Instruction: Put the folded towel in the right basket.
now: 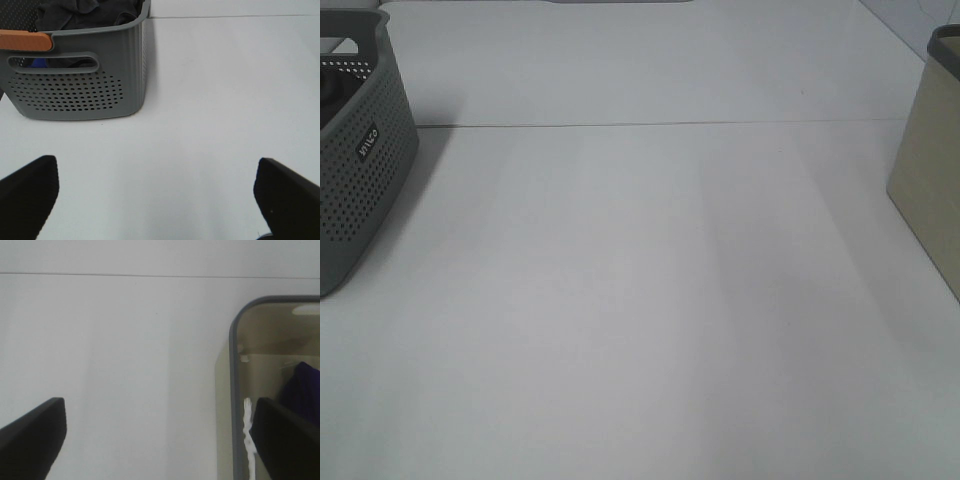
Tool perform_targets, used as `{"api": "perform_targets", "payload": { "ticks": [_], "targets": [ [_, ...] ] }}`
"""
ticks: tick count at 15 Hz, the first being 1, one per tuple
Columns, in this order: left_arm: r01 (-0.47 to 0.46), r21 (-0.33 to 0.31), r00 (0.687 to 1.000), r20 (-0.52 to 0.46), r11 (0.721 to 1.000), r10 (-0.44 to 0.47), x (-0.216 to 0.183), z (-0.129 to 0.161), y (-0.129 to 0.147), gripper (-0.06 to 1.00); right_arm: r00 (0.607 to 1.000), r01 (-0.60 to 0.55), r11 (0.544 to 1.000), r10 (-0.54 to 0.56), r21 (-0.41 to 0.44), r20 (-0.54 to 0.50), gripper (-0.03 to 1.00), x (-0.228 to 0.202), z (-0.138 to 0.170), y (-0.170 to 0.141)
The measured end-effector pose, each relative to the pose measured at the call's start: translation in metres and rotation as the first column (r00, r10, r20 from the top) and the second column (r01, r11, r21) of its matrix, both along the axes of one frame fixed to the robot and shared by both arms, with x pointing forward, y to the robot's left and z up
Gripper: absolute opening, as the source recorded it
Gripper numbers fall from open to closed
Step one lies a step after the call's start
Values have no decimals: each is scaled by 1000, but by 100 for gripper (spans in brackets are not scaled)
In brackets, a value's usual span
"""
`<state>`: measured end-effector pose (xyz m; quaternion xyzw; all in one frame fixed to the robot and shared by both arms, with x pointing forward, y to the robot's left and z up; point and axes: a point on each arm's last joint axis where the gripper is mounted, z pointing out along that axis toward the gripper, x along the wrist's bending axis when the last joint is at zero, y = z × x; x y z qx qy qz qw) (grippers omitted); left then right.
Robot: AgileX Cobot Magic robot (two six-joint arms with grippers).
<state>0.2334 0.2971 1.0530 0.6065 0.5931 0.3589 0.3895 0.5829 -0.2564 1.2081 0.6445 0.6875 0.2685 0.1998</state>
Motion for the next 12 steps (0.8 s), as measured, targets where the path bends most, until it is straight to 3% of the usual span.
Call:
{"api": "perform_targets", "payload": {
  "ticks": [2, 4, 9, 12],
  "targets": [
    [0, 0, 1000, 0, 1000, 0, 0, 0, 0, 99, 999, 0, 1000, 0, 5, 45, 97, -86, 14, -10],
    [0, 0, 1000, 0, 1000, 0, 0, 0, 0, 99, 996, -3, 1000, 3, 6, 90, 97, -157, 2, -18],
    [0, 0, 1000, 0, 1000, 0, 0, 0, 0, 99, 976, -21, 1000, 21, -1, 216, 97, -291, -73, -33],
    [0, 0, 1000, 0, 1000, 0, 0, 0, 0, 99, 929, -22, 1000, 17, 8, 370, 97, -352, -131, -40]
  ]
}}
